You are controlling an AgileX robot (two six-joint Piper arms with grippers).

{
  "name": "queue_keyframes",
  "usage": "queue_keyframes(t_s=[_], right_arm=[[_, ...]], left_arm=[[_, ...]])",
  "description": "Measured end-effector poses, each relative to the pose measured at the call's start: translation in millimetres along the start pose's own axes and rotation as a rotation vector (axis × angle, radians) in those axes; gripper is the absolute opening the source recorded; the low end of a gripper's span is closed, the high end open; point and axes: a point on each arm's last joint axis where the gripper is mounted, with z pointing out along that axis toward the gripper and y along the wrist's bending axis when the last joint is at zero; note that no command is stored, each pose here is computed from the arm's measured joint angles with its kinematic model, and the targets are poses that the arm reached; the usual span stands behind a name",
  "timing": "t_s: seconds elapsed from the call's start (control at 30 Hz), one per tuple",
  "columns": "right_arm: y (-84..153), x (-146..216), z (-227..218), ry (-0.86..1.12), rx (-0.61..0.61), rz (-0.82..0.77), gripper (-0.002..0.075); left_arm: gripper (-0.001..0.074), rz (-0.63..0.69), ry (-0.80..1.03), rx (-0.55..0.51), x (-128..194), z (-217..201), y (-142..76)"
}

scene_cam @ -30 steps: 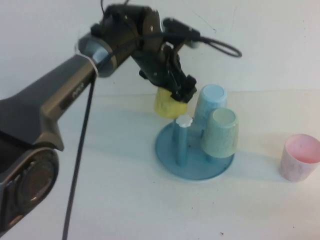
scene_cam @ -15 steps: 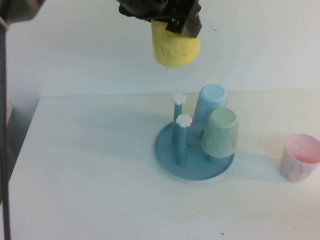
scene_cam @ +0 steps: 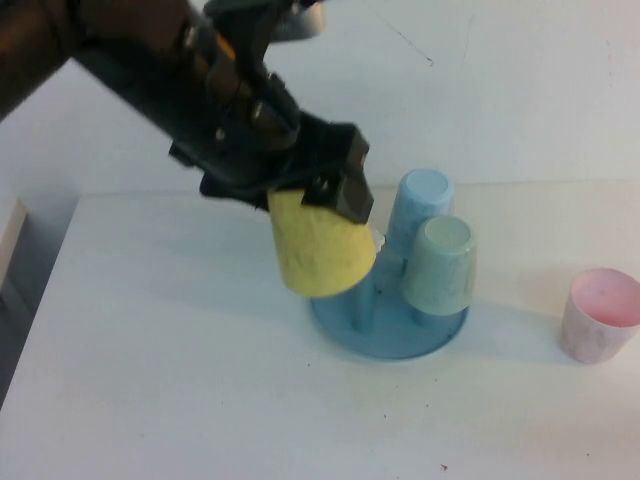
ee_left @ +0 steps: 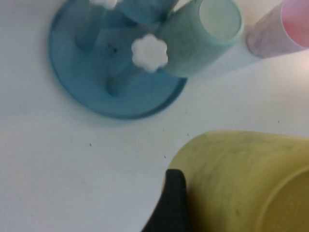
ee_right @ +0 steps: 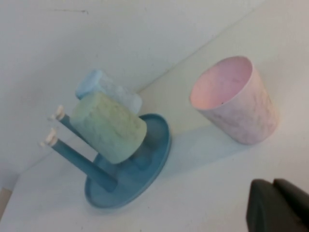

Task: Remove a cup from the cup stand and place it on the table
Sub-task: Hand over the cup

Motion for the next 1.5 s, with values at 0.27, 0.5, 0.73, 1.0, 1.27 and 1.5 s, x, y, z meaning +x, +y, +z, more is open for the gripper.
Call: queue_keyframes(t_s=[0.27,0.5,0.73,1.0,1.27,1.5], right_arm=[[6.7,8.6,-0.7,0.092,-0.076,-0.056,-0.0002],[21.4,4.6,-2.7,0.034,-0.24,-0.146,-0.0002],[38.7,1.5,-8.6,-0.032,-0.438,-0.224,-0.0002],[47.3,-0.2,-8.4,-0.08,-0.524,-0.398,0.0013],[61.8,-10.7,12.8,0.076,-0.52,-0.586,0.0274],[94.9,-37.1,48.7,0.213,-0.668,-0.696,0.0387]], left_arm=[[0.0582,-0.154,-0.058,0.194,102.7,8.3,9.4],[0.0582,-0.359,-0.164,0.334,130.8,11.5,10.6],[0.0582,-0.432,-0.222,0.399,125.9,10.0,8.8],[0.0582,-0.574,-0.321,0.545,105.0,6.9,25.7],[0.0582,-0.678,-0.193,0.741,88.3,44.2,51.1],[0.0582,-0.725,-0.089,0.766,83.0,72.2,60.7]])
